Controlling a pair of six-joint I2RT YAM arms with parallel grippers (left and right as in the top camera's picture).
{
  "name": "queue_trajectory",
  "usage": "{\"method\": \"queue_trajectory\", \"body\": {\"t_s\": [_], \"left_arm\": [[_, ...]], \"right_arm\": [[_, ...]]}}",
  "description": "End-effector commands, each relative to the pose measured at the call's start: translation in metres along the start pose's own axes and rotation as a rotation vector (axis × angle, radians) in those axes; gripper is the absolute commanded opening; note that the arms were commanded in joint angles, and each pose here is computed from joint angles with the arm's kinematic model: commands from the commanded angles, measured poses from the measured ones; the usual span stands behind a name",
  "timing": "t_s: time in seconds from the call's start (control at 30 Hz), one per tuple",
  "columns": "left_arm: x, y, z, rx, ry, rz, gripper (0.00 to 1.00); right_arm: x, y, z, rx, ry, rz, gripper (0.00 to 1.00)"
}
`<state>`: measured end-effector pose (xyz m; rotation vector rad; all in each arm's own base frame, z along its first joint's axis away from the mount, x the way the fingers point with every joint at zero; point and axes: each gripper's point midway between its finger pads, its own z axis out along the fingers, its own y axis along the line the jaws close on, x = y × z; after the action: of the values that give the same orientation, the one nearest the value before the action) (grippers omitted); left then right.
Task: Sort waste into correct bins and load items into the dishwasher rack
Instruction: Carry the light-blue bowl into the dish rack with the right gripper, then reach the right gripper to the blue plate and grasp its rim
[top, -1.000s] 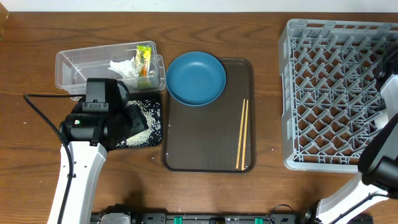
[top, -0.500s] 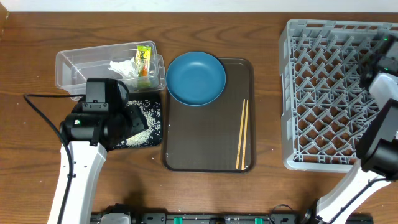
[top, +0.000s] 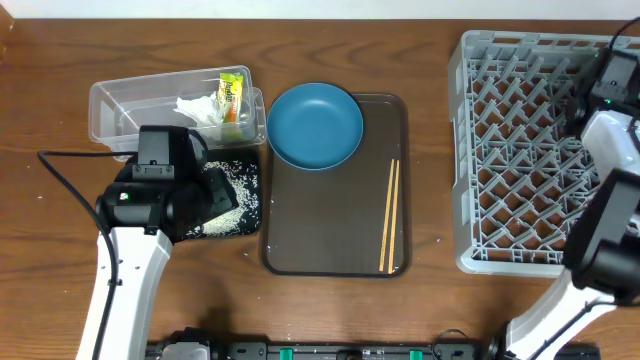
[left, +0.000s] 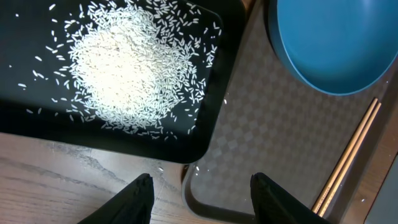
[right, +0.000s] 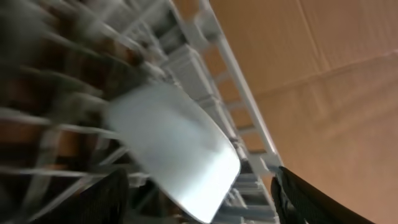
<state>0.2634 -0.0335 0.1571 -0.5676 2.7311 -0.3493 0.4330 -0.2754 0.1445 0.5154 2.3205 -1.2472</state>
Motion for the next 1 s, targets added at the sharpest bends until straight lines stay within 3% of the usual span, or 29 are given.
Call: {"method": "queue_trajectory", "body": {"t_s": [0.0,0.17,0.3,0.4,0.47,0.67,0.87,0.97], "left_arm": [[-0.002,0.003,0.000,-0.013,-0.006,0.001,0.53],[-0.002,0.003,0.000,-0.013,-0.006,0.001,0.53],[-0.002,0.003,0.000,-0.013,-0.006,0.002,0.54],[-0.002,0.003,0.000,-0.013,-0.006,0.001,0.54],[-0.002,0.003,0.000,-0.013,-0.006,0.001,0.54],[-0.002,0.003,0.000,-0.013,-0.006,0.001,0.54],[-0.002,0.003,0.000,-0.014,-0.005,0.002,0.54],[-0.002,0.003,0.000,-0.014,-0.005,0.002,0.54]], "right_arm": [[-0.042,0.021,-0.057,-0.289,-0.163,0.050,0.74],[-0.051,0.075,-0.141,-0.719,-0.221,0.079,0.70],[-0.040,0.137,-0.225,-1.138,-0.140,0.141,0.62],[-0.026,0.175,-0.275,-1.328,-0.065,0.136,0.64],[-0.013,0.200,-0.296,-1.362,-0.021,0.104,0.68],[0.039,0.277,-0.345,-1.432,0.073,-0.053,0.68],[0.082,0.332,-0.361,-1.372,0.159,-0.067,0.65],[0.099,0.348,-0.363,-1.336,0.185,-0.073,0.57]]}}
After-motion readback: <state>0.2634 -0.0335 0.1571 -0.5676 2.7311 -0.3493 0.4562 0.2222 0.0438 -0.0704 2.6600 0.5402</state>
